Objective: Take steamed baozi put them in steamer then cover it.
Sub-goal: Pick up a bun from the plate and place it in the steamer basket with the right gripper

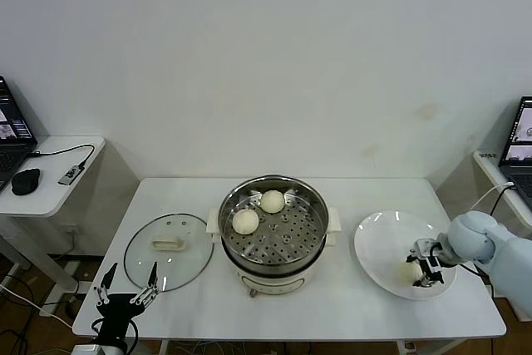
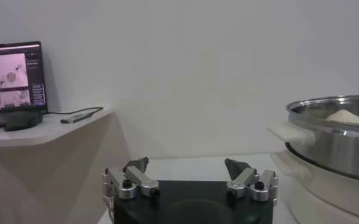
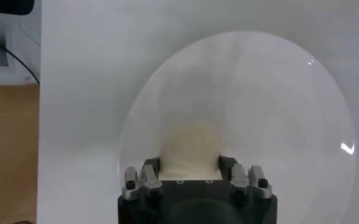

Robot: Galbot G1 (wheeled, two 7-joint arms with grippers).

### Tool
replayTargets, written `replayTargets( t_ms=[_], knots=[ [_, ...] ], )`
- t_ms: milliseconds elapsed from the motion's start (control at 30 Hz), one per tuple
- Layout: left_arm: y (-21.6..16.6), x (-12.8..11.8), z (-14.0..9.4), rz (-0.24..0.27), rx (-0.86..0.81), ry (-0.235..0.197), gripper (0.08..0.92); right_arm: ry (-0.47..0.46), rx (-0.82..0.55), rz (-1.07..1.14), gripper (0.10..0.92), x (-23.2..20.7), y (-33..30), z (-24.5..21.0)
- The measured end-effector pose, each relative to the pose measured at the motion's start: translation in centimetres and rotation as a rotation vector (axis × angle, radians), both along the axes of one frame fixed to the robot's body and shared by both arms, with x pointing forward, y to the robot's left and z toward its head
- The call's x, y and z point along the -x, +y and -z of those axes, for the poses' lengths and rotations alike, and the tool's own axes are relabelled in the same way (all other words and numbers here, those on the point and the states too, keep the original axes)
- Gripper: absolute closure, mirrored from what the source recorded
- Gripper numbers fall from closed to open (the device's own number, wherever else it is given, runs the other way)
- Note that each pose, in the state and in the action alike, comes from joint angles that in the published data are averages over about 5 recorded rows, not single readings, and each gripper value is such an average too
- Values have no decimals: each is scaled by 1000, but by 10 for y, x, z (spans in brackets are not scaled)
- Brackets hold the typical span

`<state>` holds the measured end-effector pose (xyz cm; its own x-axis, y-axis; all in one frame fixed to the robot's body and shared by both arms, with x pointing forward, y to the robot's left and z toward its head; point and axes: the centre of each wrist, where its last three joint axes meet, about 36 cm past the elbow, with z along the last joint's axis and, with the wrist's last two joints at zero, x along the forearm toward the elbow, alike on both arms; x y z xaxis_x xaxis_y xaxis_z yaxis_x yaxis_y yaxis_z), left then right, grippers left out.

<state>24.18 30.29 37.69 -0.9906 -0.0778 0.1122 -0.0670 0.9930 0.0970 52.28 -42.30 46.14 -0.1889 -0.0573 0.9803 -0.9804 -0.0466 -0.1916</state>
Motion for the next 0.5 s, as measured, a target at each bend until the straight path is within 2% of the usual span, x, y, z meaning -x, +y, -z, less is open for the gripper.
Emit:
replayTargets(
  t_ms=[267,500],
  knots=[
    [1,0,-2,1,-3,-5,177,-18,-13,0,484,-1,-2,-22],
    [-2,-4,-3,9,2,-13,177,-79,-41,7,477,-9,-4,-67]
  ],
)
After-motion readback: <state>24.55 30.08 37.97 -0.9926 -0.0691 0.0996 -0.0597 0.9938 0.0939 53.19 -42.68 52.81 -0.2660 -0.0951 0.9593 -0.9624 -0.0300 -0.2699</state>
